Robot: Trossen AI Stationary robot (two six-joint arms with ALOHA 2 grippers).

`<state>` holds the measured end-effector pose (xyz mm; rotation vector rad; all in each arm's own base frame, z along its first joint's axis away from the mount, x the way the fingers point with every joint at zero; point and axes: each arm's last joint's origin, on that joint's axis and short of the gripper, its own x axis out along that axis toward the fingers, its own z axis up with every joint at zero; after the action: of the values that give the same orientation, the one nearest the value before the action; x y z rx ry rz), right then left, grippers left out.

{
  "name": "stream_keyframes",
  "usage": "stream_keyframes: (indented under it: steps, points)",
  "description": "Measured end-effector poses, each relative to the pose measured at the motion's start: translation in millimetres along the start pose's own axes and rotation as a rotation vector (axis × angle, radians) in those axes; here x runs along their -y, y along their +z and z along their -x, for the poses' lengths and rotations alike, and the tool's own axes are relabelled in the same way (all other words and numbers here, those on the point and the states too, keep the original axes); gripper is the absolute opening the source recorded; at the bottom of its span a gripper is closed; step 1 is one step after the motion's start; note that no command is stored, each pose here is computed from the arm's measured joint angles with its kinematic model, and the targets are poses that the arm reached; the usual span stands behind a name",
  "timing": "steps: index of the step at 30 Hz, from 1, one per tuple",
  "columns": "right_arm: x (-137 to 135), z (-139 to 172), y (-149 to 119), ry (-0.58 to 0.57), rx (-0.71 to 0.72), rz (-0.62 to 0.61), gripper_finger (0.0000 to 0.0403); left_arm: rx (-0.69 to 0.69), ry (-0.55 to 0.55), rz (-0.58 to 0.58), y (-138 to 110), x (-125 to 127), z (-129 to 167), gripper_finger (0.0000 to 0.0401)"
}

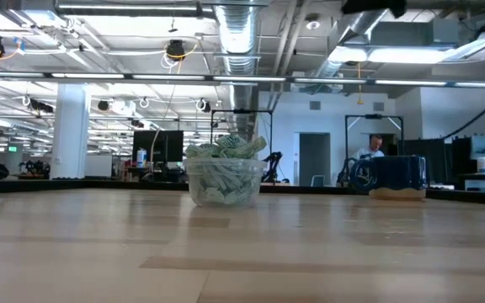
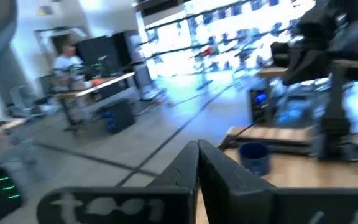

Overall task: Pick and place items into bin
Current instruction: Return to Home Position

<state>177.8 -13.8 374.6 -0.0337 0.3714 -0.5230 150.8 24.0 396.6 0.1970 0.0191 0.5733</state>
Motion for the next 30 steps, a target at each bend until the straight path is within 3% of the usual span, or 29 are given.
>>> stream_keyframes:
  steps: [9,17,25,30]
  points:
    - [16,72,-36,0.335,0.495,-0.035,0.0,0.169,-0.247,0.083,12,-24,54,0.0]
    - [47,106,-69,0.401,0.655,-0.136,0.0,0.35,-0.256,0.121,18,-51,102,0.0]
    - [60,113,-96,0.406,0.713,-0.15,0.0,0.293,-0.27,0.123,4,-59,122,0.0]
    - [58,109,-107,0.406,0.714,-0.153,0.0,0.351,-0.285,0.145,2,-66,136,0.0]
